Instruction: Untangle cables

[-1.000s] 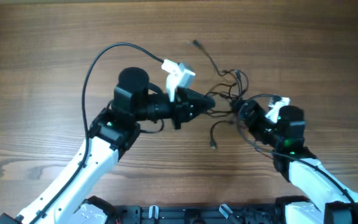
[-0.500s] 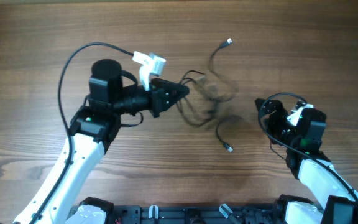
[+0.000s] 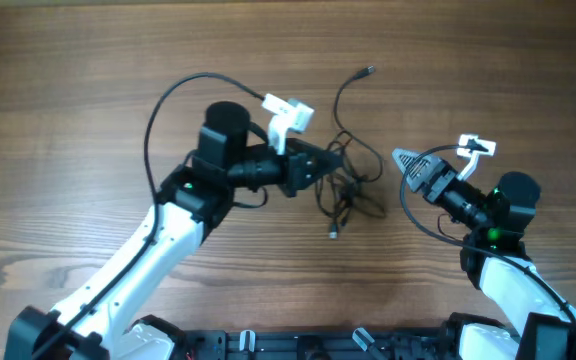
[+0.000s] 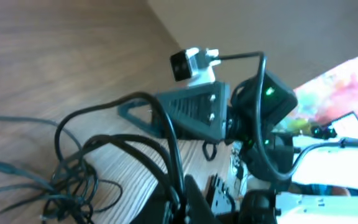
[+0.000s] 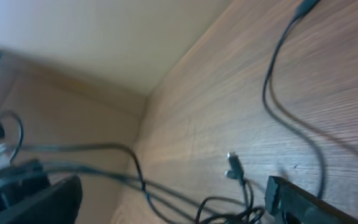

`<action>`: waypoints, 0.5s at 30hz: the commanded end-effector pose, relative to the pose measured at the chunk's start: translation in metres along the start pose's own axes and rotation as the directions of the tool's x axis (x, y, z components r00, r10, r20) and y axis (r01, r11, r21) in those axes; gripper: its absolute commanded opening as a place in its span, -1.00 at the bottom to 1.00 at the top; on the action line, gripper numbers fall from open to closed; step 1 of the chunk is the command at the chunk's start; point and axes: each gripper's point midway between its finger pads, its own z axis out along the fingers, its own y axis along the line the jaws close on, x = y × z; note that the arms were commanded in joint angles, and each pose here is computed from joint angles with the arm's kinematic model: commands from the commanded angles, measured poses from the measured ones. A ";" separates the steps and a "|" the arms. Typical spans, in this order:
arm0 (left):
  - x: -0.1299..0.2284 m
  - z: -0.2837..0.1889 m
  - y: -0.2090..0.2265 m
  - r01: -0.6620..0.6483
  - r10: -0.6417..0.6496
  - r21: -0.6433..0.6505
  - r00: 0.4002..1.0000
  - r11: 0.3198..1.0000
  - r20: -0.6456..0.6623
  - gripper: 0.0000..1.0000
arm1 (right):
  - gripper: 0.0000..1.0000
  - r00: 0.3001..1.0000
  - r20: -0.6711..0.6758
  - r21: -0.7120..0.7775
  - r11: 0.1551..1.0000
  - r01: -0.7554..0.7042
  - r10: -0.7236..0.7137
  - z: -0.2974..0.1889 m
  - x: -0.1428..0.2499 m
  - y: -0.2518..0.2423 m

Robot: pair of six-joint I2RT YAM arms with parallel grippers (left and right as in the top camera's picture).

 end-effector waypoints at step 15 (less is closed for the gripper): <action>-0.024 0.004 -0.010 0.060 -0.061 0.023 0.995 0.998 0.080 -0.92 | 0.46 0.976 -0.216 0.024 1.000 -0.006 0.011 0.027 0.067 0.004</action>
